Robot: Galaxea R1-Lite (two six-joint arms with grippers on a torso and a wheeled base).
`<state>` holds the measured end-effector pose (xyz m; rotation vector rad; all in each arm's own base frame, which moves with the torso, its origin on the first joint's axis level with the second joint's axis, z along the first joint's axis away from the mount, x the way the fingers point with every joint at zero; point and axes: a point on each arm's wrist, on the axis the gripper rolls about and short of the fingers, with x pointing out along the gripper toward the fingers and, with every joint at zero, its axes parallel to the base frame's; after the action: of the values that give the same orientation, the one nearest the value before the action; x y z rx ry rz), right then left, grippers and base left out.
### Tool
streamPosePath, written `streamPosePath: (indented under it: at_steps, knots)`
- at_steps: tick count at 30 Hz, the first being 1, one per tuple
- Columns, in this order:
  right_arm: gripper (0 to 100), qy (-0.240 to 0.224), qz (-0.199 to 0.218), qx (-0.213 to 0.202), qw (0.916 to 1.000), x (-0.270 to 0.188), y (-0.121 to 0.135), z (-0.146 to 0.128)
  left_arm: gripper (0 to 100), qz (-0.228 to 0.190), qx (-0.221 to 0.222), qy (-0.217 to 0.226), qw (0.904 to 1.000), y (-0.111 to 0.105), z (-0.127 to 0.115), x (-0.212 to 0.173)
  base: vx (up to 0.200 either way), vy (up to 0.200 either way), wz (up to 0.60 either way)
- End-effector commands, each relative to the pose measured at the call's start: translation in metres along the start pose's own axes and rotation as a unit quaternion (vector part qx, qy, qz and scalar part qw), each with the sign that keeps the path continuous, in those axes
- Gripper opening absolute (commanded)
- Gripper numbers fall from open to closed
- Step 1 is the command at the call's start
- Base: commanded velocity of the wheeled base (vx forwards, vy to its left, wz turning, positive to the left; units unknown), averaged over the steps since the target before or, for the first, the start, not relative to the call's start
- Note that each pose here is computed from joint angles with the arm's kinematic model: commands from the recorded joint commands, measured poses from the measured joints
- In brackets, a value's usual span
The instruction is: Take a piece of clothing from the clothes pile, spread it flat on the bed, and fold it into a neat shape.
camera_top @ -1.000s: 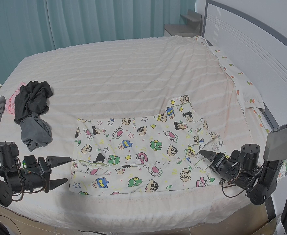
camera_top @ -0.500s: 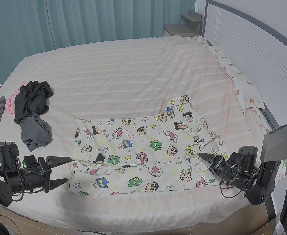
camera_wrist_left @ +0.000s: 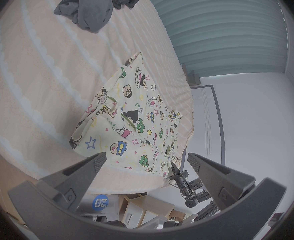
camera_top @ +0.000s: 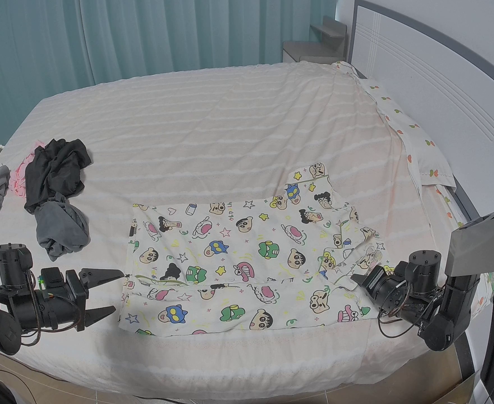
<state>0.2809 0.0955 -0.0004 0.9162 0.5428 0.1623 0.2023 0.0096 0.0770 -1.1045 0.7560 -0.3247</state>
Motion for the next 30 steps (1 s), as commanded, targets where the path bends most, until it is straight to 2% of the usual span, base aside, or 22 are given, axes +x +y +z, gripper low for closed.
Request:
streamPosePath:
  at_steps: [1,7,13,20,30]
  knots:
    - [0,-0.004,0.005,0.0,1.0,-0.002,0.001,0.001,100,0.002,-0.001,-0.001,1.0,0.001,0.0,0.0,0.0,0.0,0.0]
    - [0,-0.014,0.007,-0.002,0.9999,-0.01,0.007,0.003,100,0.002,-0.001,0.0,1.0,0.001,0.0,0.001,0.0,0.0,0.0]
    - [0,-0.022,0.032,-0.01,0.9992,-0.034,0.026,0.004,100,0.002,-0.001,-0.001,1.0,0.001,0.0,0.0,0.0,0.0,0.0]
    - [0,-0.031,0.042,-0.016,0.9985,-0.044,0.036,0.006,100,0.002,-0.001,-0.001,1.0,0.001,0.0,0.0,0.0,0.0,0.0]
    - [0,-0.007,0.037,-0.037,0.9986,-0.06,0.056,-0.008,100,0.002,-0.001,-0.001,1.0,0.001,0.0,0.0,0.0,0.0,0.0]
